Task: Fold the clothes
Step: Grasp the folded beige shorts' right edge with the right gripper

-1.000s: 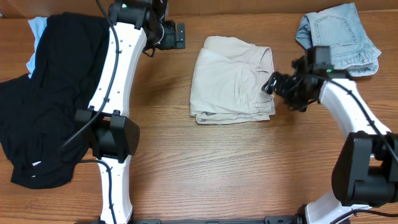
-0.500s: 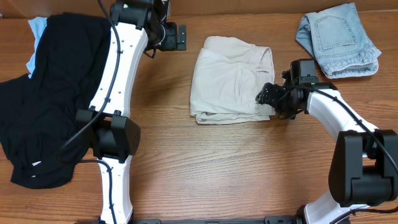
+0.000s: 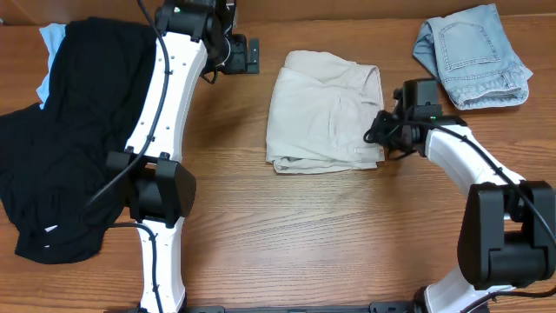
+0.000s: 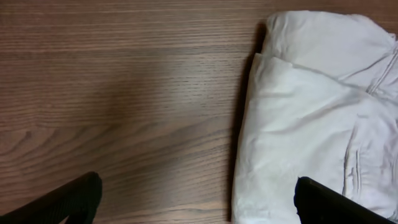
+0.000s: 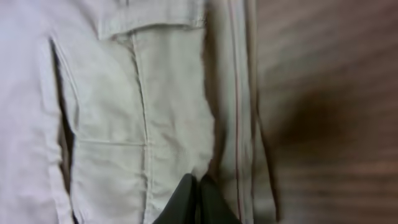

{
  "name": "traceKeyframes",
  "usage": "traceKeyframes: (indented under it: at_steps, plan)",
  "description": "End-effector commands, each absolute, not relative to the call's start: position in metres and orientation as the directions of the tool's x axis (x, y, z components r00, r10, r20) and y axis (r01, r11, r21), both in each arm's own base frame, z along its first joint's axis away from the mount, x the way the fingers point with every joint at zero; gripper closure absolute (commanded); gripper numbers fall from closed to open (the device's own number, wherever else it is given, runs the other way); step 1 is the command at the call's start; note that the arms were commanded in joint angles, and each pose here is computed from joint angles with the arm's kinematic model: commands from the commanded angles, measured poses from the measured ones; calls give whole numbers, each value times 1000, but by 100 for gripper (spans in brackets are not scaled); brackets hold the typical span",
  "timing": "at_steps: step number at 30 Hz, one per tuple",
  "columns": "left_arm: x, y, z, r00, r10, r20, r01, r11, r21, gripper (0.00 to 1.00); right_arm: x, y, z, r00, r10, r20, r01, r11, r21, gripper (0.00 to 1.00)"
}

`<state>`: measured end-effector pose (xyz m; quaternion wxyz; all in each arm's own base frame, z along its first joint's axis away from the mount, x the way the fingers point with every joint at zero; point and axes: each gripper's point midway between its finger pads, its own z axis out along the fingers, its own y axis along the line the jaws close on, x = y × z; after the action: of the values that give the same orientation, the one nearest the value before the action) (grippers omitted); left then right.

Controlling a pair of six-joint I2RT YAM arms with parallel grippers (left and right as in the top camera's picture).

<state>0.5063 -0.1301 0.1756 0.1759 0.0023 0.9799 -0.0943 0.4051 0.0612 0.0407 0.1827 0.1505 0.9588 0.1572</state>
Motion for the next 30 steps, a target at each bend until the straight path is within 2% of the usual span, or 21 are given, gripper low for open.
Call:
traceKeyframes:
  at_steps: [1,8,13,14,16,17,18,24,30]
  plan:
    - [504,-131,183,-932,-5,-363,61,984,-170,0,383,79,30,-928,293,-232,210,922,325,96]
    - [500,-130,181,-938,-3,-347,58,984,-167,0,340,84,20,-948,313,-57,287,919,272,96]
    - [499,-130,181,-939,-3,-345,58,984,-166,0,336,86,23,-941,338,-30,317,906,281,94]
    - [499,-130,181,-938,-3,-346,58,984,-167,0,337,87,25,-937,347,-30,324,900,292,83]
    - [500,-130,181,-938,-4,-347,58,984,-167,0,340,86,28,-929,370,-26,345,887,307,43]
    - [500,-130,181,-938,-4,-347,58,984,-167,0,342,86,29,-927,374,-28,347,883,316,28]
    - [500,-131,182,-937,-4,-349,59,984,-168,0,344,84,29,-923,384,-31,355,879,318,20]
    - [501,-131,182,-936,-4,-353,59,984,-168,0,365,67,33,-891,445,-92,389,852,350,9]
    - [502,-131,182,-935,-5,-355,59,984,-169,0,391,57,36,-865,460,-202,375,859,348,8]
